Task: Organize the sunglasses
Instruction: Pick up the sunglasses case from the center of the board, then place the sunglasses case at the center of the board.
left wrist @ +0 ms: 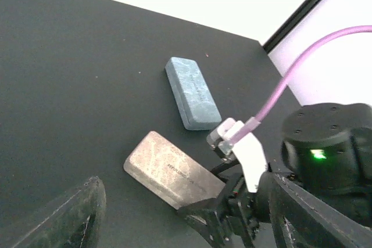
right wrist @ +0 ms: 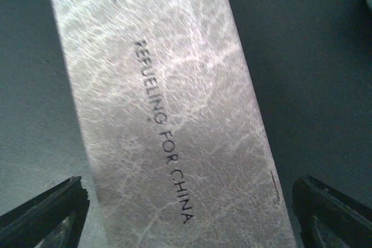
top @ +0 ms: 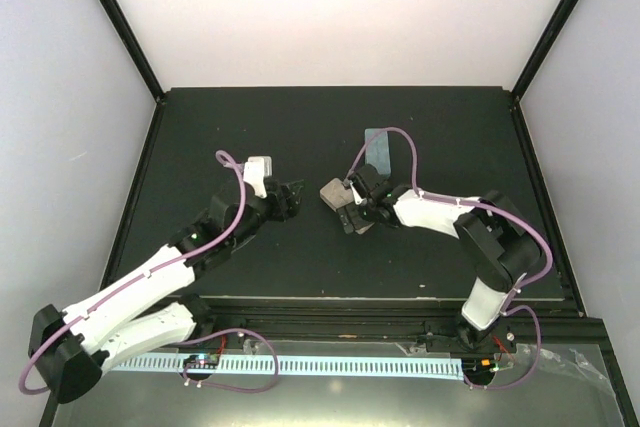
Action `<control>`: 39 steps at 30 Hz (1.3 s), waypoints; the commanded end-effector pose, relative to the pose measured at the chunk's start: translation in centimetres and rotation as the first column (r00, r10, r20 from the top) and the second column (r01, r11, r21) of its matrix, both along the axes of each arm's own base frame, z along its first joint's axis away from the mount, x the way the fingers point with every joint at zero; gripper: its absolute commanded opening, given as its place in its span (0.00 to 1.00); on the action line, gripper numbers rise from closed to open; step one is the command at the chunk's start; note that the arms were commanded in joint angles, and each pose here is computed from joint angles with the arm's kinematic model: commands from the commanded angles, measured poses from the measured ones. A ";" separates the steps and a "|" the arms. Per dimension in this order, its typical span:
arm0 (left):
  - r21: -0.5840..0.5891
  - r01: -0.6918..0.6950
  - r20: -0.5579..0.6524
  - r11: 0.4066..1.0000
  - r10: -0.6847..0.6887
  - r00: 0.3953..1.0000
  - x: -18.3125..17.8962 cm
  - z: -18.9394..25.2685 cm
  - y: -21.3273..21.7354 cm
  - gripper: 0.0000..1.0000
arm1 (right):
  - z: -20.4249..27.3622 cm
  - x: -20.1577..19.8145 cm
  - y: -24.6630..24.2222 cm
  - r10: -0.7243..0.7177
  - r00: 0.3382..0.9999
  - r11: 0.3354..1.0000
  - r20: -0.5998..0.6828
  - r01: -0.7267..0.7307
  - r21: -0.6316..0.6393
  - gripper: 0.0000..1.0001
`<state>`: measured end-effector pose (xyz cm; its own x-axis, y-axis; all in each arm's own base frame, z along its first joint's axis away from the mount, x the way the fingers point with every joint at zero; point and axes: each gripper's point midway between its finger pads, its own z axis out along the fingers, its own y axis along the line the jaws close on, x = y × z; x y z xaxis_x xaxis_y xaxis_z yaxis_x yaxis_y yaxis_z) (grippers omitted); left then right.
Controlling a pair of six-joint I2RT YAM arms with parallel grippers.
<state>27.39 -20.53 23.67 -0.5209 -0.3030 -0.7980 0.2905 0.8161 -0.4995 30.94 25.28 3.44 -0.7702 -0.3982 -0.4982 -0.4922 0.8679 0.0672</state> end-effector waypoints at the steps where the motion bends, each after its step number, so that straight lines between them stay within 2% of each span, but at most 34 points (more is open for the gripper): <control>1: 0.024 0.059 -0.007 0.998 -0.059 0.998 -1.6 0.0 0.4 0.78 | -1.8 -0.4 -1.1 -0.047 0.998 0.997 -0.048 0.044 -0.061 0.94; 8: 0.027 0.065 -0.002 0.998 -0.065 0.998 -2.4 0.4 1.0 0.80 | -2.5 -1.2 -1.6 -0.077 0.995 0.991 -0.059 0.070 -0.111 0.81; 12: 0.041 0.057 -0.013 0.997 -0.057 0.998 -2.6 0.1 1.4 0.80 | -2.4 -0.9 -1.6 -0.132 0.990 0.988 -0.057 0.127 -0.092 0.69; 15: 0.051 0.039 -0.022 0.998 -0.038 0.999 -2.7 -0.1 1.9 0.80 | -1.6 0.1 -1.5 -0.190 0.982 0.980 -0.018 0.189 -0.064 0.65; 25: 0.091 -0.033 -0.023 0.995 0.035 0.999 -3.4 -0.4 4.3 0.80 | 3.8 8.2 1.0 -0.383 0.912 0.923 0.148 0.383 0.028 0.64; 33: 0.087 -0.074 0.004 0.993 0.074 0.997 -3.9 0.3 5.7 0.81 | 4.2 13.7 1.2 -0.492 0.855 0.869 0.165 0.494 0.030 0.64; 39: 0.083 -0.078 -0.003 0.994 0.078 0.997 -4.0 0.1 5.8 0.83 | 3.1 15.8 2.2 -0.496 0.855 0.865 0.149 0.502 -0.003 0.65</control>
